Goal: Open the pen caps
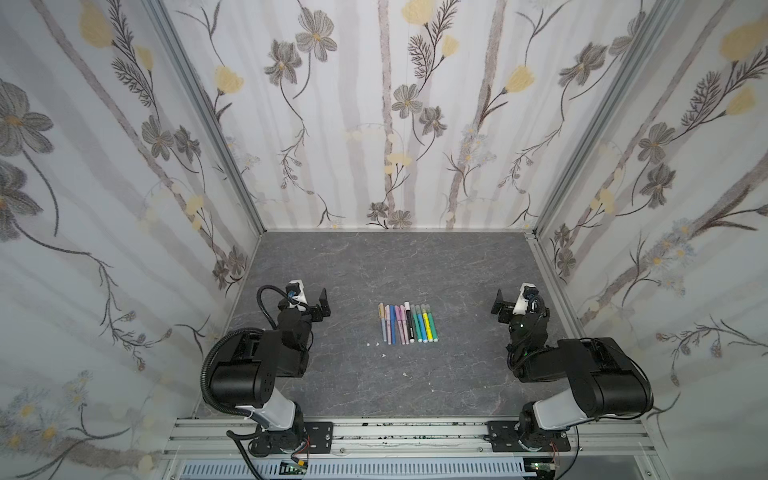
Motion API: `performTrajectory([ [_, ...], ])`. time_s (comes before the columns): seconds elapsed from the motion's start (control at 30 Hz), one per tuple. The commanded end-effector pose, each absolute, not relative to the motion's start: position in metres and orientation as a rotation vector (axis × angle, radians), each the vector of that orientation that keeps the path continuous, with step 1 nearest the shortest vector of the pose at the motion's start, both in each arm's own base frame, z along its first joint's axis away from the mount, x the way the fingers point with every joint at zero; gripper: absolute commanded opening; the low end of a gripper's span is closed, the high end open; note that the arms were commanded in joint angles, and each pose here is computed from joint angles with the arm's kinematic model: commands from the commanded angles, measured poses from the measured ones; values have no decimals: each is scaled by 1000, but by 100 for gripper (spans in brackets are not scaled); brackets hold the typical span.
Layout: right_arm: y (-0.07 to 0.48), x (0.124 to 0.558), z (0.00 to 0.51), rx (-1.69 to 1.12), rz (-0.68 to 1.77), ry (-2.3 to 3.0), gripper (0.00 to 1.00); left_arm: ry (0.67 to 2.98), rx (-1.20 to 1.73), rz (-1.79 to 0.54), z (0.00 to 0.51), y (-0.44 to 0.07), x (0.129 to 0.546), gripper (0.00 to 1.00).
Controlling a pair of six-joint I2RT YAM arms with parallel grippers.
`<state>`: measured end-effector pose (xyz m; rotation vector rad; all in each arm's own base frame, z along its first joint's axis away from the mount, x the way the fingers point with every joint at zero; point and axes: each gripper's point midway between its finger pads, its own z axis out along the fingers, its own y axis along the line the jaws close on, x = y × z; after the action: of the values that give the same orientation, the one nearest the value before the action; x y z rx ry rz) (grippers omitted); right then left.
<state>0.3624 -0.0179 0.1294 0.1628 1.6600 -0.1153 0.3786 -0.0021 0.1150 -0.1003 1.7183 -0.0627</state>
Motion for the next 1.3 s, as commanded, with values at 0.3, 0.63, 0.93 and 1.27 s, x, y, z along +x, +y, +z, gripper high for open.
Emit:
performTrajectory([
  [0.3,-22,364,138,183,-120,1624,100,1666,-100,-60,128,-1,382,100],
  [0.63,-22,364,138,183,-119,1626,100,1667,-100,-61,128,-1,382,100],
  [0.93,-22,364,139,184,-119,1622,100,1660,-140,-36,129,6,381,100],
  [1.27,-17,367,185,298,-189,1643,100,1699,-472,-25,187,37,405,100],
])
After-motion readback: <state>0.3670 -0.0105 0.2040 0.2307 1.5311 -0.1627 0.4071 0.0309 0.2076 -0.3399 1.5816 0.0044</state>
